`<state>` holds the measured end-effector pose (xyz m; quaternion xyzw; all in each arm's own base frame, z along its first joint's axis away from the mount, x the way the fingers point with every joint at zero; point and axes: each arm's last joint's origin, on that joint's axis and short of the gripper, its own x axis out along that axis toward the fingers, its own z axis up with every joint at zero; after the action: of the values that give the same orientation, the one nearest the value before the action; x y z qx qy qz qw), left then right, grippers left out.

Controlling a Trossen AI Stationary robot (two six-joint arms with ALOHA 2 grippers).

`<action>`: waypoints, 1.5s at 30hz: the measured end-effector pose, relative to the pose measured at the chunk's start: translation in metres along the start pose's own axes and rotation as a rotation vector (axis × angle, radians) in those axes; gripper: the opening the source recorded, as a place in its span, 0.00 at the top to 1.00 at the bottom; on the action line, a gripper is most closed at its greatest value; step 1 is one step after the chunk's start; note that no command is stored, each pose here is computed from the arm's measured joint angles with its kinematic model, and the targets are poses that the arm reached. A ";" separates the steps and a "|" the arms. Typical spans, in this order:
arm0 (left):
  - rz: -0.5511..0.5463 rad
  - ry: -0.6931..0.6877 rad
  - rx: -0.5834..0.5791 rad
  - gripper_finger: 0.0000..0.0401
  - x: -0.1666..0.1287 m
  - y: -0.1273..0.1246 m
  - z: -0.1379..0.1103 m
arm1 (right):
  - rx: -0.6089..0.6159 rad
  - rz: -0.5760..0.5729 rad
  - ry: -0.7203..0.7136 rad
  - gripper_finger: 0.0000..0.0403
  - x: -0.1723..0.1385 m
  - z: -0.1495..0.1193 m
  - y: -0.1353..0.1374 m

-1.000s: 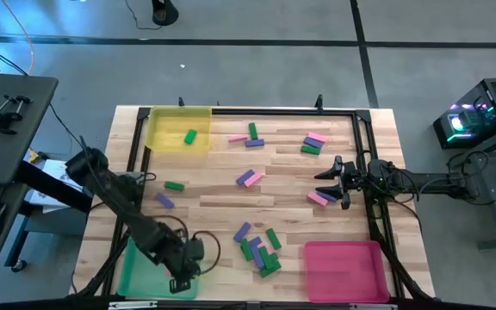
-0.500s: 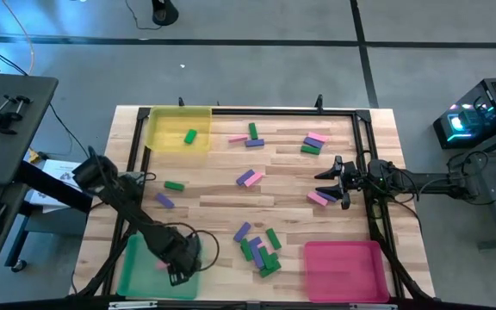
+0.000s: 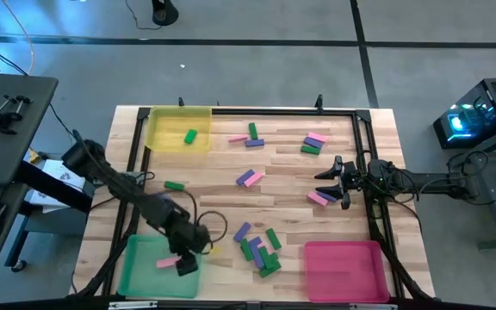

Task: Sort blocks
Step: Put the violet block into the pink bin

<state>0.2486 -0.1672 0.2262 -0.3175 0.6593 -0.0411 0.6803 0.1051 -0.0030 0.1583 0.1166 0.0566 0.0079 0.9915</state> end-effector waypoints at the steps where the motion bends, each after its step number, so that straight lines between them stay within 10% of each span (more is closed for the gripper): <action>1: -0.001 -0.072 0.007 0.41 -0.007 -0.002 0.005 | 0.000 0.000 0.000 0.51 0.000 0.000 0.000; 7: 0.054 -0.554 0.065 0.41 -0.032 -0.001 0.044 | 0.000 0.000 0.000 0.51 0.000 0.000 0.000; 13: 0.248 -0.689 0.014 0.41 -0.026 0.028 0.085 | 0.000 0.000 0.000 0.51 0.000 0.000 0.000; 22: 0.337 -0.534 -0.145 0.41 0.018 0.063 0.122 | 0.000 0.000 0.000 0.51 0.000 0.000 0.000; 32: 0.384 -0.472 -0.074 0.41 0.046 0.044 0.156 | 0.000 0.000 0.000 0.51 0.000 0.000 0.000; 45: 0.394 -0.400 -0.152 0.41 0.058 0.032 0.140 | 0.000 0.000 0.000 0.51 0.000 0.000 0.000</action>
<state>0.3735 -0.1159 0.1504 -0.2352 0.5622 0.2047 0.7660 0.1051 -0.0030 0.1583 0.1166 0.0567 0.0079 0.9915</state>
